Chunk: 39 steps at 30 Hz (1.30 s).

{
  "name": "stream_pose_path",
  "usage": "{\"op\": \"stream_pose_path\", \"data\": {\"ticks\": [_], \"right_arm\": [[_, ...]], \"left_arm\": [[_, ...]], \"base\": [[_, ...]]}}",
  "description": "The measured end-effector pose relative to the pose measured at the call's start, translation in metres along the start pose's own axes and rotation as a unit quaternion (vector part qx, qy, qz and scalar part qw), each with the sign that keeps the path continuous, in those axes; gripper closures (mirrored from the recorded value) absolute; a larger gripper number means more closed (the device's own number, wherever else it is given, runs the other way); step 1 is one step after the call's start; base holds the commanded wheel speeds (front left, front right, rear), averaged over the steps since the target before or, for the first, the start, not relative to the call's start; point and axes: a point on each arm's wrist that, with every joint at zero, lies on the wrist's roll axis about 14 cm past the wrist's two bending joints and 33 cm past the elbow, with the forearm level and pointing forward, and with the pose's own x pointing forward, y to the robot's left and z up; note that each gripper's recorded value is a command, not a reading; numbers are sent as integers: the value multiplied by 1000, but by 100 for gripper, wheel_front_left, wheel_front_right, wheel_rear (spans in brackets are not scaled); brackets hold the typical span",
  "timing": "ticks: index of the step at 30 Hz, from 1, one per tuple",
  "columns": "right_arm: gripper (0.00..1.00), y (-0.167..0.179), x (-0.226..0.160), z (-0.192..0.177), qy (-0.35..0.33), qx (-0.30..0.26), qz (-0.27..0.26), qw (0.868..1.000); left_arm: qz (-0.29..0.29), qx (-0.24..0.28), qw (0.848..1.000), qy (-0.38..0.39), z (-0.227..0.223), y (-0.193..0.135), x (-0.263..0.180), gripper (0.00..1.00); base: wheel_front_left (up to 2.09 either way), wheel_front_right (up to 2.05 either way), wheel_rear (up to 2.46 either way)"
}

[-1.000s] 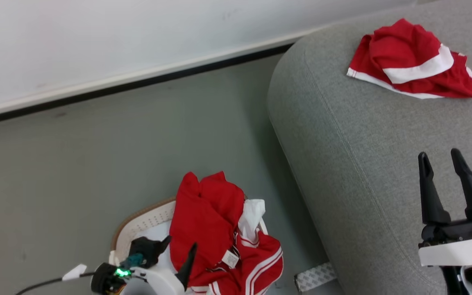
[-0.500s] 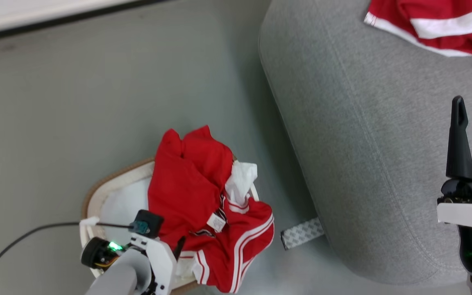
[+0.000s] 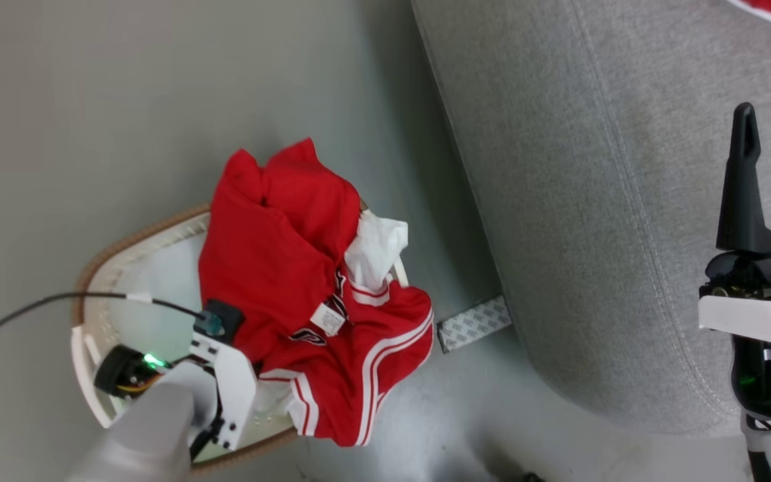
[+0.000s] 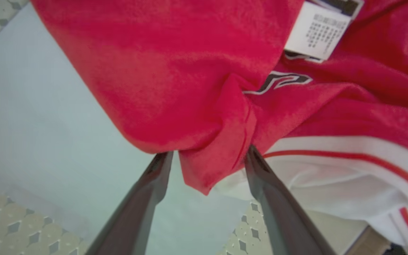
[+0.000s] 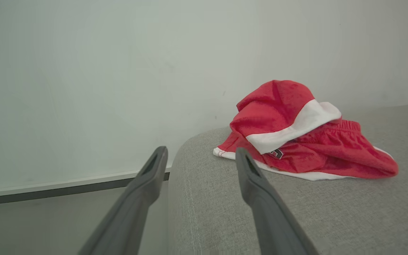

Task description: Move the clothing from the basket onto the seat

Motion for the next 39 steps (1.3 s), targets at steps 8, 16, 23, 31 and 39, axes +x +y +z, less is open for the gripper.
{"op": "stream_pose_path", "data": {"ticks": [8, 16, 23, 31, 39], "right_arm": [[0, -3, 5, -24, 25, -4, -10, 1000], [0, -5, 3, -31, 33, -5, -18, 999], [0, -4, 2, -27, 30, -3, -17, 999], [0, 0, 2, -6, 7, -7, -5, 1000], [0, 7, -7, 30, -29, -6, 12, 999]], "left_arm": [[-8, 10, 1000, 23, 0, 11, 28, 0], [-14, 5, 1000, 7, 14, 10, 40, 100], [-9, -4, 1000, 4, 17, 11, 34, 100], [-7, -7, 999, -40, 40, -1, 14, 100], [1, -13, 992, -124, 71, -23, -30, 100]], "base": [[0, 0, 0], [0, 0, 0], [0, 0, 0], [0, 0, 0], [0, 0, 0]]}}
